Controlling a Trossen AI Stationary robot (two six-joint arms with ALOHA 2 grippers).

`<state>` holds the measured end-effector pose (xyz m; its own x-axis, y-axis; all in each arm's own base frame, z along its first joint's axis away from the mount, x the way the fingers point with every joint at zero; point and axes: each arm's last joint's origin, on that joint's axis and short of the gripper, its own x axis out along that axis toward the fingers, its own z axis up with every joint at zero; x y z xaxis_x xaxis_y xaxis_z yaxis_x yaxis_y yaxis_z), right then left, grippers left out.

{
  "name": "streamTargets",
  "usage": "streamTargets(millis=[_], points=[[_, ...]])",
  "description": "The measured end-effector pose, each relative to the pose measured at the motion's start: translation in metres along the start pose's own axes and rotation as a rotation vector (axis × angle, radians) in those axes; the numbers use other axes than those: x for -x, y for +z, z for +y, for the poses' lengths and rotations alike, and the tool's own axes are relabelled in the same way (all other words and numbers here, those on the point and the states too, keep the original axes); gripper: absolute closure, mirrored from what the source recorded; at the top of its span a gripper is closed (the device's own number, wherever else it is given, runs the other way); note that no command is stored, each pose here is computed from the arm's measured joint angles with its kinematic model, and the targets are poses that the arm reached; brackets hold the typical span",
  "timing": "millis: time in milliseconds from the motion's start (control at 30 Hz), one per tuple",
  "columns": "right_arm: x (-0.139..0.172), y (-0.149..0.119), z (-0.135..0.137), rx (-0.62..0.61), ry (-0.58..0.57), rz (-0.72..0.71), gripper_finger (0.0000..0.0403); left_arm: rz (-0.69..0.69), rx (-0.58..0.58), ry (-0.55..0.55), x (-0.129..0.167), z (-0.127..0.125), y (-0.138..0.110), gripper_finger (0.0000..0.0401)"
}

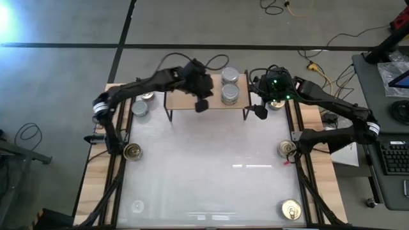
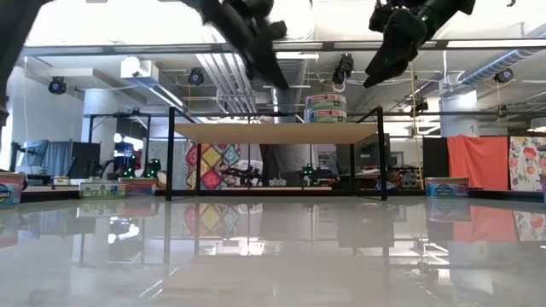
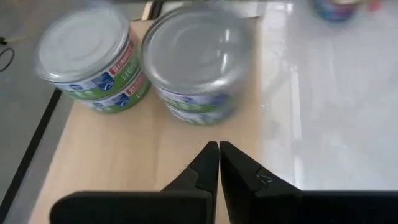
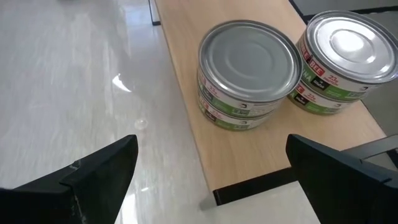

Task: Stack canned seafood by type on shelf
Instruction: Stack the green tuna can on top of the green tuna can

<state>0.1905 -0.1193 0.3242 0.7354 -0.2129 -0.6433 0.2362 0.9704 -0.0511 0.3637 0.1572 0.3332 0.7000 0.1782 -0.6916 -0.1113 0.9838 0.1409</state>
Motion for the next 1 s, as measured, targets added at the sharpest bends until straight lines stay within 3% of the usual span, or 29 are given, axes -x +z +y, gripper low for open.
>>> streamTargets(millis=[200, 367, 500, 700, 1000], points=[[0.003, 0.0, 0.005, 0.02, 0.011, -0.014, 0.0003, 0.087, 0.001, -0.068, 0.091, -0.033, -0.007, 0.0401], [0.003, 0.001, 0.019, 0.055, 0.051, -0.045, 0.0003, 0.169, 0.165, -0.096, 0.153, -0.056, -0.041, 0.0401], [0.001, 0.004, 0.036, 0.095, 0.038, -0.058, 0.0003, 0.198, 0.323, -0.068, 0.181, -0.069, -0.079, 0.0401], [-0.004, 0.007, 0.065, 0.147, 0.046, -0.051, 0.0003, 0.253, 0.528, 0.12, 0.191, -0.079, -0.142, 0.0401], [-0.002, 0.009, 0.096, 0.133, 0.079, -0.064, 0.0003, 0.385, 0.799, 0.426, 0.154, -0.078, -0.198, 0.0401]])
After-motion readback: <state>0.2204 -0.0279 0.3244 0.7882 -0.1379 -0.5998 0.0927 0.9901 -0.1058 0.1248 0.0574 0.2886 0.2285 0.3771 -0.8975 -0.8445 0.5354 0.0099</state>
